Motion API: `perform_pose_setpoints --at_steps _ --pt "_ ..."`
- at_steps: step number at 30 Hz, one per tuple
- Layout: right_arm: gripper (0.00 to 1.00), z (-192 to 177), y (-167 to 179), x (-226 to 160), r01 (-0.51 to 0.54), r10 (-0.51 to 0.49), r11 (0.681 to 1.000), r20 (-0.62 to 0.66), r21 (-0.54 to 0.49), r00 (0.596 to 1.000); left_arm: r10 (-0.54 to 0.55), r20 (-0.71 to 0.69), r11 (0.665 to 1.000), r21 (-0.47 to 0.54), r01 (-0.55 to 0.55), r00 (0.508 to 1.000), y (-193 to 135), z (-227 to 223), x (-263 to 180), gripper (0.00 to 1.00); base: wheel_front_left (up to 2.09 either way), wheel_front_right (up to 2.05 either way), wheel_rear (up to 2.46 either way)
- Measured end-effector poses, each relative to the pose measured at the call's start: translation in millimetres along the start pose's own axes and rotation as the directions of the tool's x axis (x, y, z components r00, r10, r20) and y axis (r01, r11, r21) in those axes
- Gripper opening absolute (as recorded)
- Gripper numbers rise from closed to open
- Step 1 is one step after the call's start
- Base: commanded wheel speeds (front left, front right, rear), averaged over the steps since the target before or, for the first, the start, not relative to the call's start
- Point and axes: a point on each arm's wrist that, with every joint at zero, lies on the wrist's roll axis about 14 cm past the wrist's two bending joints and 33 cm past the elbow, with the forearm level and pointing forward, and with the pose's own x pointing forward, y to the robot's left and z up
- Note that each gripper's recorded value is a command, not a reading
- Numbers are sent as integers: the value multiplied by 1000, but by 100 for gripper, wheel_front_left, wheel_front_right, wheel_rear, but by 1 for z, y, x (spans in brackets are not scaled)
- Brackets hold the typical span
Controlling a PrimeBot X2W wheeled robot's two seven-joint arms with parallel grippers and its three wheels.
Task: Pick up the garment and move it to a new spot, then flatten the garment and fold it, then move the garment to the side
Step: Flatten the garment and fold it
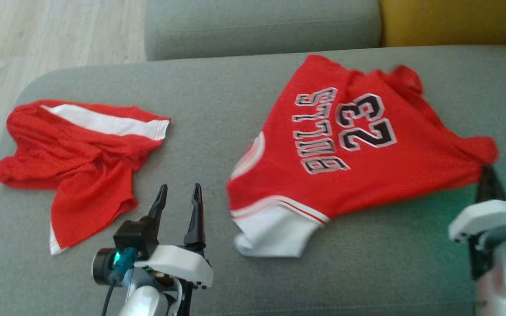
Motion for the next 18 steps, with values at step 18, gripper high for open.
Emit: perform_pose_setpoints --at_steps 18 --pt "0 14 9 17 -31 -2 947 -103 -320 995 40 -42 999 -7 -40 998 12 -13 -1 100 0 0 0"
